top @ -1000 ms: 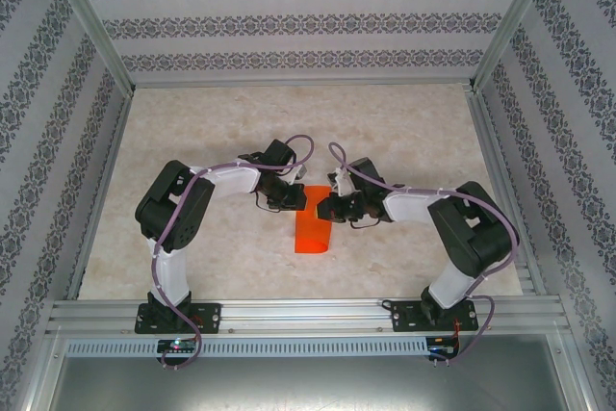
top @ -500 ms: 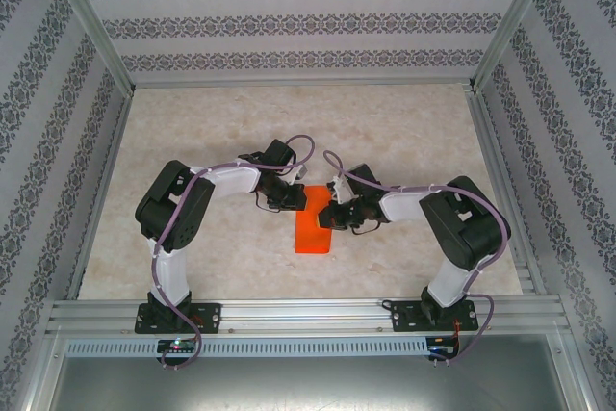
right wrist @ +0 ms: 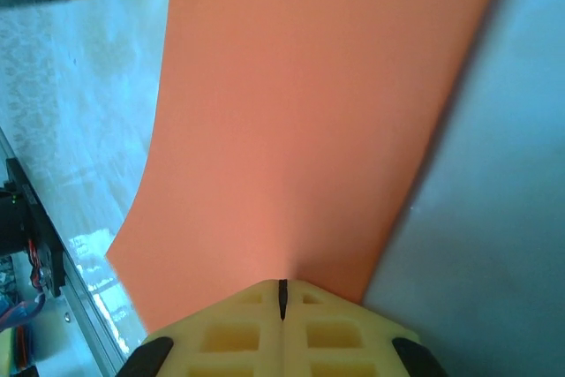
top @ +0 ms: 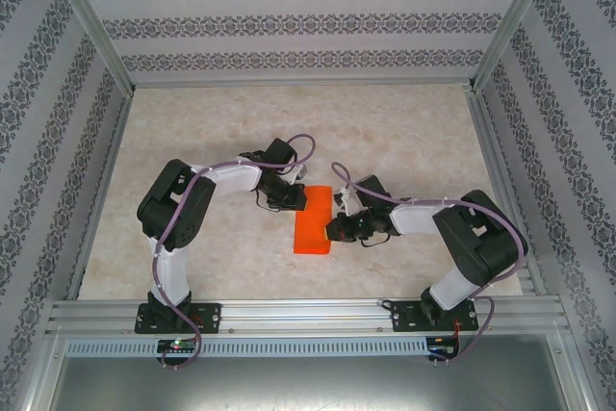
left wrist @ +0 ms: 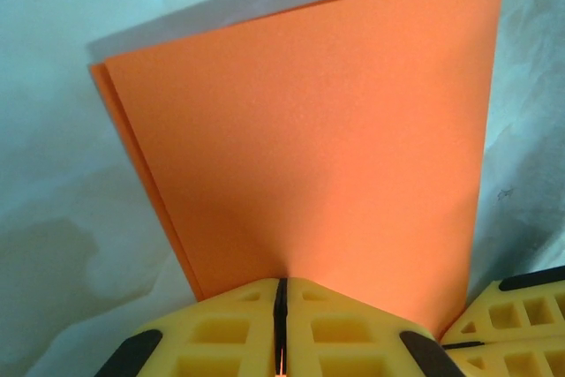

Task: Fold a paper plane with a square sheet of paper (pick it up from the middle)
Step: Fold the square sheet of paper in half at the center of the table.

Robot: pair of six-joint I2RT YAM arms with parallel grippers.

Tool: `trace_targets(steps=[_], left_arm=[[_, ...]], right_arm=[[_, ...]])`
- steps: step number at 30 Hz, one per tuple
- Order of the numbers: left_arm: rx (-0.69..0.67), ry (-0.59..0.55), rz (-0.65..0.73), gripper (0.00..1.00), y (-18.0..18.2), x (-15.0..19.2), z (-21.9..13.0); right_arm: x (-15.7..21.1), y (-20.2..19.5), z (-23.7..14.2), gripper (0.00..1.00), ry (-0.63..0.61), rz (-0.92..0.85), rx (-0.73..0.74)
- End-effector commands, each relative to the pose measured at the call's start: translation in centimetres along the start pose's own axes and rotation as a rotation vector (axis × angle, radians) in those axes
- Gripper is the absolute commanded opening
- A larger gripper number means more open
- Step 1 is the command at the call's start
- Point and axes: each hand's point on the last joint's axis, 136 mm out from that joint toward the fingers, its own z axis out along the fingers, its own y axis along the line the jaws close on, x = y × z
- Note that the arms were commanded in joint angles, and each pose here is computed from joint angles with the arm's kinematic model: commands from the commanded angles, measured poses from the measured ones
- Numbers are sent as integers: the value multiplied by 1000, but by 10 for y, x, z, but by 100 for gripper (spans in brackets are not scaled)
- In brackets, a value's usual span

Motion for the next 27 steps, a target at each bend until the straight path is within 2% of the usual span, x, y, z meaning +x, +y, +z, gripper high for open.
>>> trace_targets(steps=[1,8,17,21,27], left_arm=[[-217,187,-88,12,62,53,18],[-206,191,-86,12,61,53,19],[-193,190,-82,13,59,54,19],[-191,188,-78,12,59,54,19],[-184,185,-74,13,57,54,19]], right_arm=[[46,-20,-1,4,120,77,69],[57,-12,-9,4,118,73,79],[-11,52,-33,4,-92,-12,-49],[-16,54,-15,4,-55,-20,-45],[-1,39,7,4,12,-15,9]])
